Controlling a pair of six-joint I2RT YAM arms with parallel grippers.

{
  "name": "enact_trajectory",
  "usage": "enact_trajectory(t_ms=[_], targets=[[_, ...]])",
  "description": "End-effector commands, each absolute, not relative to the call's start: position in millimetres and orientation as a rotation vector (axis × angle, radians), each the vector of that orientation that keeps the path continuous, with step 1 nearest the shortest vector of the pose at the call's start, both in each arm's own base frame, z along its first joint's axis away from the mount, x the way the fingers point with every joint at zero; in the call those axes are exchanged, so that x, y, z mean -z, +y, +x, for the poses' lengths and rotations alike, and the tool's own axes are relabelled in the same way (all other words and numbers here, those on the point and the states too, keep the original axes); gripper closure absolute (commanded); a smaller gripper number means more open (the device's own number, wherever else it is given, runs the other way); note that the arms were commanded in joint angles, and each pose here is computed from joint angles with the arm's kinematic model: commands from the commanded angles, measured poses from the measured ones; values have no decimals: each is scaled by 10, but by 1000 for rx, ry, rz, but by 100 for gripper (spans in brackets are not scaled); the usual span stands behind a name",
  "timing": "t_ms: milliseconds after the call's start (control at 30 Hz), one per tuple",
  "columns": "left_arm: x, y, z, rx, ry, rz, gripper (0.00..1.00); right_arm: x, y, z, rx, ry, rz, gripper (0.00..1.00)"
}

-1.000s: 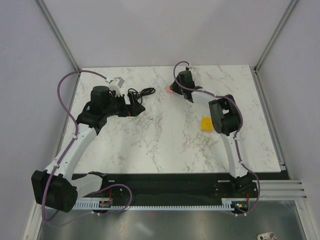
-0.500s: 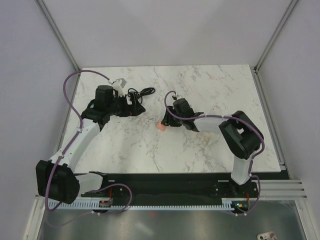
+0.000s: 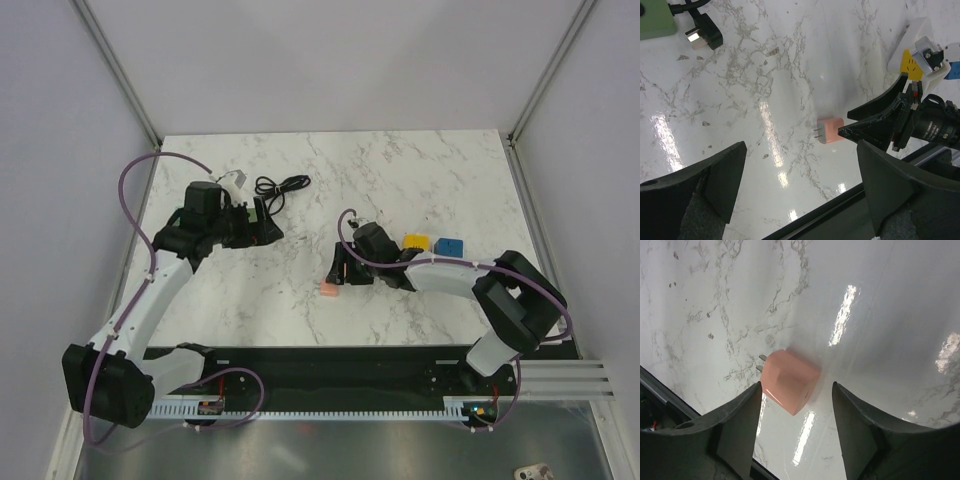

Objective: Insert the plug

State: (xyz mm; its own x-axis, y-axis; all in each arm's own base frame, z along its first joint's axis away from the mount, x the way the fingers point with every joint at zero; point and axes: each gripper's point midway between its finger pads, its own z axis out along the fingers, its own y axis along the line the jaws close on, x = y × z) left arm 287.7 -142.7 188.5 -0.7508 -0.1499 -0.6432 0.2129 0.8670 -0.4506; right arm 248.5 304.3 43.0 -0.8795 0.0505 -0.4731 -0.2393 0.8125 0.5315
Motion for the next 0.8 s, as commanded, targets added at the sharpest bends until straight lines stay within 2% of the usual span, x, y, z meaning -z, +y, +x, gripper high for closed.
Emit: enact_trajectory(t_ms=[0,200,433,633,767], targets=[[-1948,-1496,2712,750,2341,40,2,-693,3033,2576,-787,2474,-230,33],[-2094,-1449,2619,758,2294,21,0,-858,3039,2582,-695,2386,-646,23],[-2292,-1430,2565,799,2253,-43,2,-666,3162,2579,-548,2245,-1138,24],[-2506,-1326,2540,813,2205,-129,8,-570,3255,2455,-545,2189,-1325,22],[-2579,-1264,2567,865,2177,-207,8,-415,3308,2352,-518,2198,-1401,24]])
